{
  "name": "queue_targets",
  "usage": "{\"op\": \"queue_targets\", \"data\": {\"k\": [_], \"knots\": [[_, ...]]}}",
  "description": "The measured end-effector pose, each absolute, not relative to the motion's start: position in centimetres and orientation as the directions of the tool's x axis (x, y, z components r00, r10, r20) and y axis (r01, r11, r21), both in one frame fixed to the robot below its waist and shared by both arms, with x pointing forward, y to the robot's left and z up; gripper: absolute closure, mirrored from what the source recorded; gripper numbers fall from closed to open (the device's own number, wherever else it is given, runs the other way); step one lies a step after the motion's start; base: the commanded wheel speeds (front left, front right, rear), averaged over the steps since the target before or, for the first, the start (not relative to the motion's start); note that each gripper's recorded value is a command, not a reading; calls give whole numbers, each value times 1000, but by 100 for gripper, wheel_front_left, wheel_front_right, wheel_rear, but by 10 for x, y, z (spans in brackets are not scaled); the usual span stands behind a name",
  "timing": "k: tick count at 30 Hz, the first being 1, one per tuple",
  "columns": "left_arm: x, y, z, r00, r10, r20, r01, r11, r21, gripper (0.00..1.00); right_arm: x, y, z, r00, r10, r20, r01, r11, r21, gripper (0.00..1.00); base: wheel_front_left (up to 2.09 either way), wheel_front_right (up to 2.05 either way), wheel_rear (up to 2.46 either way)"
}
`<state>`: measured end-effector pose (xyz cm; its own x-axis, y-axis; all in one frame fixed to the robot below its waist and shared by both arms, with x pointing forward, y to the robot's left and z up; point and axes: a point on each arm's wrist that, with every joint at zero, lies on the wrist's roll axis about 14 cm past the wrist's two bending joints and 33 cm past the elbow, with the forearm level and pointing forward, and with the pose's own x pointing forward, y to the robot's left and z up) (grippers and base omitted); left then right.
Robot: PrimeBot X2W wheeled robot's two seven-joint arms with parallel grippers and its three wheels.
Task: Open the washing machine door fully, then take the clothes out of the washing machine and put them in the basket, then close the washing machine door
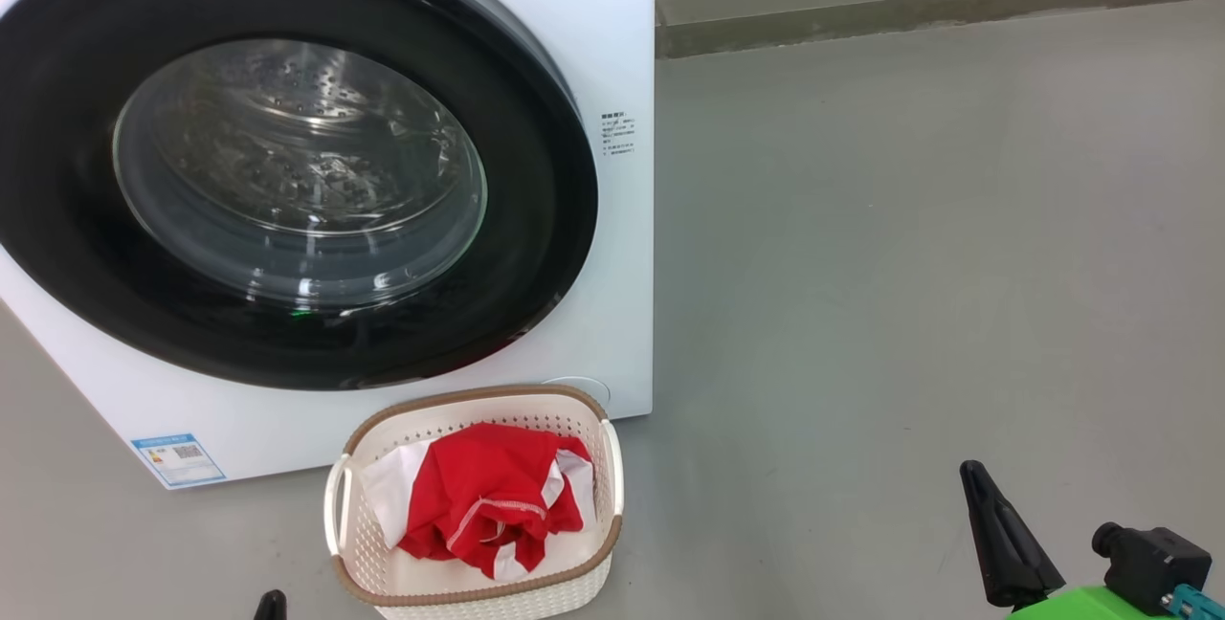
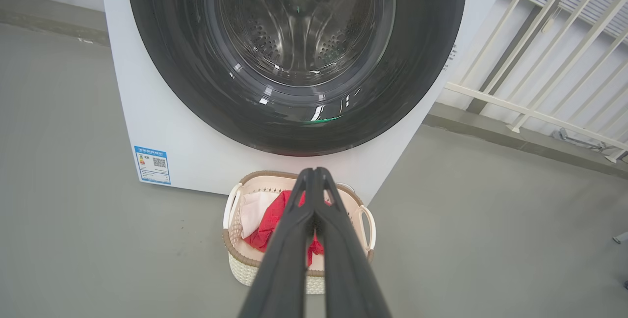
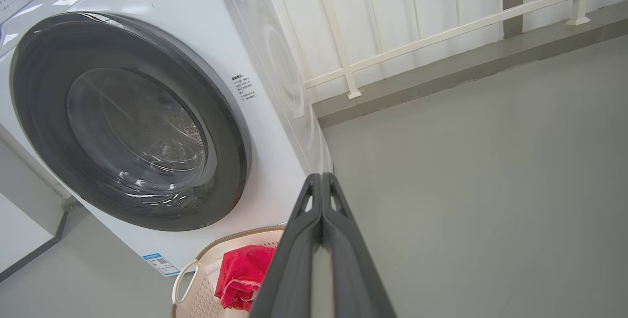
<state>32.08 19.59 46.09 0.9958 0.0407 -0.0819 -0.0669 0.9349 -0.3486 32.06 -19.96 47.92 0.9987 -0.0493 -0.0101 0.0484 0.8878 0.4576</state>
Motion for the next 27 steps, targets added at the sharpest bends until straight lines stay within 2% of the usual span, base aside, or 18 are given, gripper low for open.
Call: {"op": "queue_targets", "data": {"k": [27], "knots": [[332,199,459,991,63,-117,-122,785,-608,100,331,-206,472,995,-76,-68,102,729,677,100,0,0,0]]}}
